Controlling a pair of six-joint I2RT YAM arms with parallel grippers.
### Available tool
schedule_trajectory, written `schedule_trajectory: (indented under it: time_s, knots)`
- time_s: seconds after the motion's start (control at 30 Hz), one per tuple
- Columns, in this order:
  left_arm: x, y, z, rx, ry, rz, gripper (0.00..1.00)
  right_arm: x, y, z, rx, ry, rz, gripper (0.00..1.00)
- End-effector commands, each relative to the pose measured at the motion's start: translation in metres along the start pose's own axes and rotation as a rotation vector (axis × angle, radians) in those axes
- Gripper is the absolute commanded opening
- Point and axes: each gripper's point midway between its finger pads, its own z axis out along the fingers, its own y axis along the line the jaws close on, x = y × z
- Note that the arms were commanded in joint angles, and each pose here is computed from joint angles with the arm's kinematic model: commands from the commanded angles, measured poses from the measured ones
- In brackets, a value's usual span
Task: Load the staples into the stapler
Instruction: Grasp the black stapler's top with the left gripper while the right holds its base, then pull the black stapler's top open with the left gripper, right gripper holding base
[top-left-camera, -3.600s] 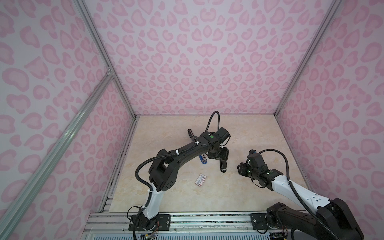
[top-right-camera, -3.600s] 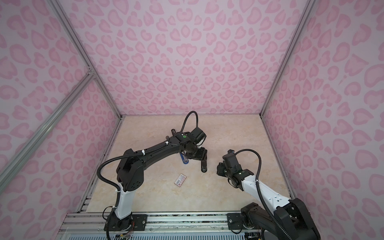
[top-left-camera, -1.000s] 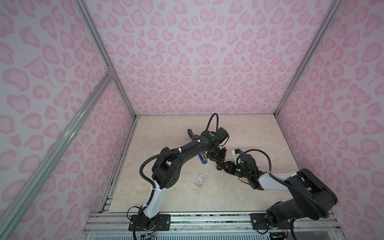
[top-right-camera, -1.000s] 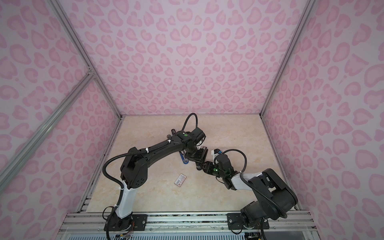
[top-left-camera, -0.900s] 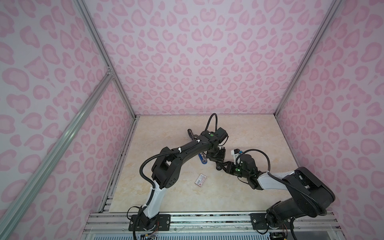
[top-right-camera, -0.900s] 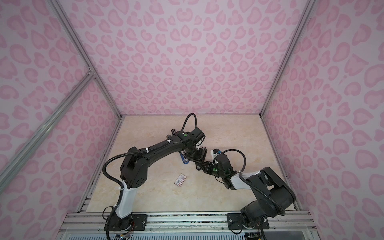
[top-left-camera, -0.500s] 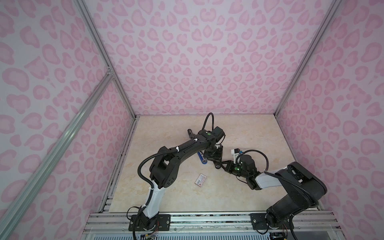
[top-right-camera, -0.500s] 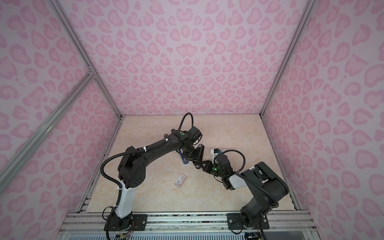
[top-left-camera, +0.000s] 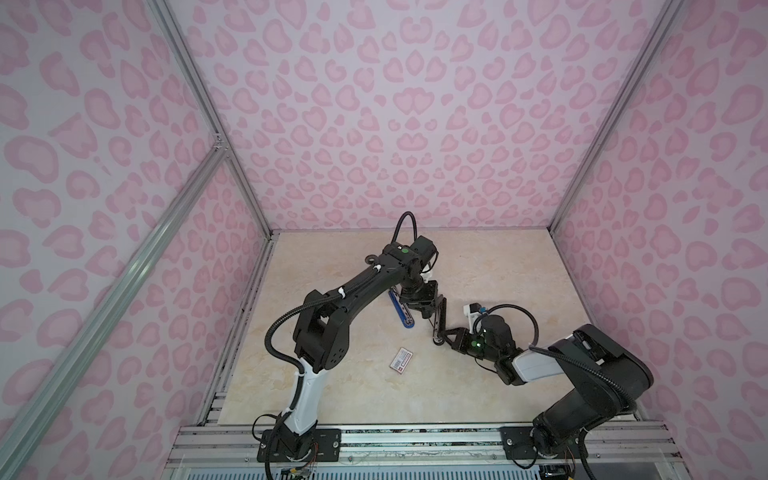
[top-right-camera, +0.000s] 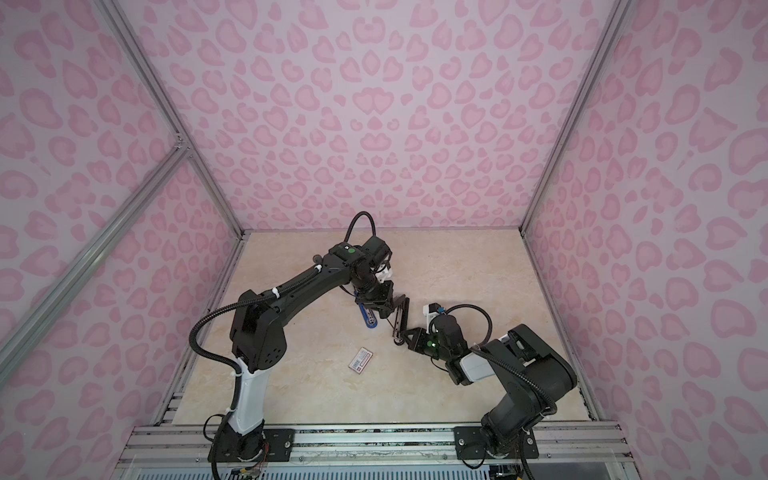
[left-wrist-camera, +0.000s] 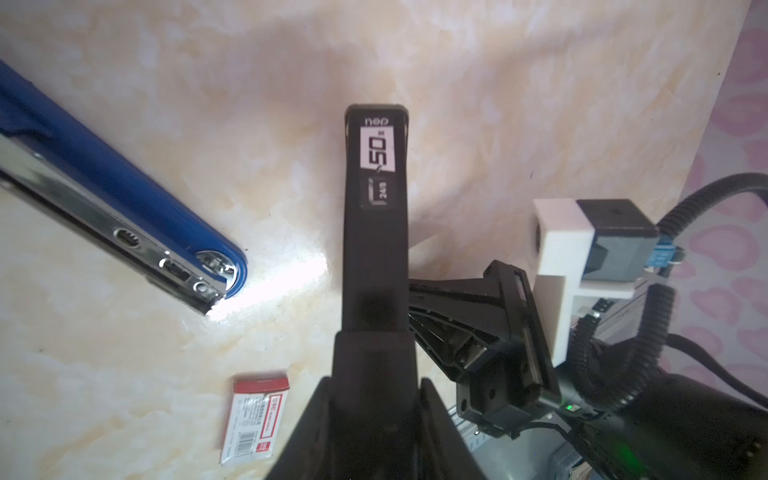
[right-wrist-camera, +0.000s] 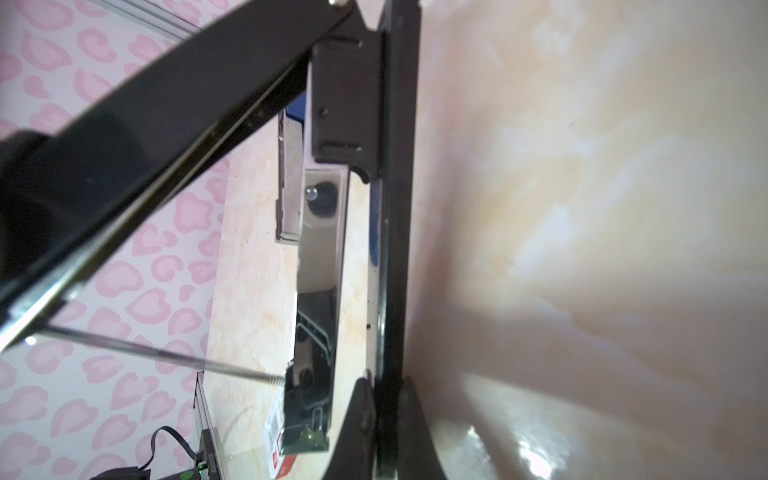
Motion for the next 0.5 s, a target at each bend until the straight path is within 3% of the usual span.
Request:
schedule_trajectory:
  time_s: [0.0,0.47]
  knots:
    - [-0.034,-0.012,-0.019,0.032,-0.152,0.055,0.03,0.028,-0.014,-0.004,0.041,0.118,-0.026,0.00]
    - [-0.079,0.021,-0.032,0.006,-0.204,0.005,0.04,0.043,-0.017,-0.017,0.065,0.183,-0.063,0.00]
